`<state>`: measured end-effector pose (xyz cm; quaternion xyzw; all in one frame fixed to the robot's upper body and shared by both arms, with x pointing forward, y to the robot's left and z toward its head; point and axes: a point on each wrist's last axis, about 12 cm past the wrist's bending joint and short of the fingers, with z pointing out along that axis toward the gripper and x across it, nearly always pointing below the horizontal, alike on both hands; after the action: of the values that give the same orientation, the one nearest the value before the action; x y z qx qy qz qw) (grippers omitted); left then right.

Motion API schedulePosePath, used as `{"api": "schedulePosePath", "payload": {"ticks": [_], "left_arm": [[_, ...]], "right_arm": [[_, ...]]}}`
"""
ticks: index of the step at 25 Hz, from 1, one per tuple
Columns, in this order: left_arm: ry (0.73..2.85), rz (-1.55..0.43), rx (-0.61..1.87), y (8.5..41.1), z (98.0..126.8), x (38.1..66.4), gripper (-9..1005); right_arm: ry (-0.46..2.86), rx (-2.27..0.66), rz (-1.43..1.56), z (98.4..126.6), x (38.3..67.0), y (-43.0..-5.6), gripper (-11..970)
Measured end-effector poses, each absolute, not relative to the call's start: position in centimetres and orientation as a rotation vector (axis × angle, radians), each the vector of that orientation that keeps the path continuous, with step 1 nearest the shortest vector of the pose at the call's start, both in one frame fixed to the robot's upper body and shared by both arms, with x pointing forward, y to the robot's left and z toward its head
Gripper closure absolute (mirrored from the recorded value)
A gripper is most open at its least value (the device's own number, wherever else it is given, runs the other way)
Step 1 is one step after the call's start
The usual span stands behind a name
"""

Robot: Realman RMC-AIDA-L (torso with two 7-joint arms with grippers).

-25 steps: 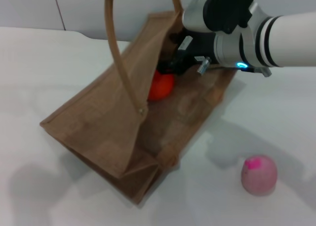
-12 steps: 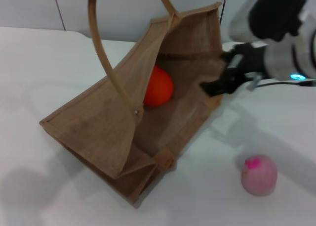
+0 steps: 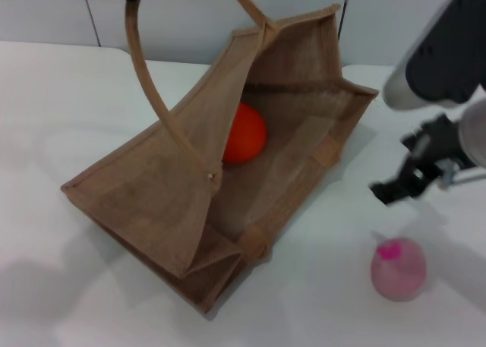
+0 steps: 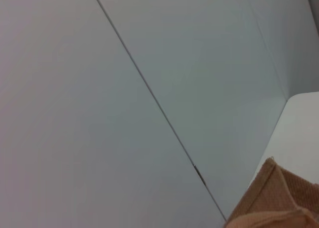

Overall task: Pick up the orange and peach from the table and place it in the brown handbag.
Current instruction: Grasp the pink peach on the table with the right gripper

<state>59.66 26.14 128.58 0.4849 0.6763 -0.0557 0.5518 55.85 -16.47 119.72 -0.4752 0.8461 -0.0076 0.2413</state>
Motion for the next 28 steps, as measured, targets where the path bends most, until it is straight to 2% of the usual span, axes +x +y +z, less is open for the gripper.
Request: {"api": "schedulePosePath", "payload": {"ticks": [7, 10, 17, 28], "left_arm": [[1.608, -0.131, 1.144, 26.4, 128.4, 59.6, 877], [1.612, -0.130, 1.142, 26.5, 128.3, 59.6, 875], [1.621, -0.121, 1.138, 26.8, 128.1, 59.4, 870], [1.626, -0.111, 1.138, 26.9, 128.1, 59.3, 861]], "right_arm": [[2.540, -1.364, -0.097, 116.6, 55.6, -18.0, 91], [2.579, -1.389, -0.077, 116.1, 55.3, -17.9, 96], [2.579, -1.448, 0.014, 116.7, 54.7, -16.8, 107], [2.558, -1.477, -0.010, 117.8, 55.1, -16.2, 123]]}}
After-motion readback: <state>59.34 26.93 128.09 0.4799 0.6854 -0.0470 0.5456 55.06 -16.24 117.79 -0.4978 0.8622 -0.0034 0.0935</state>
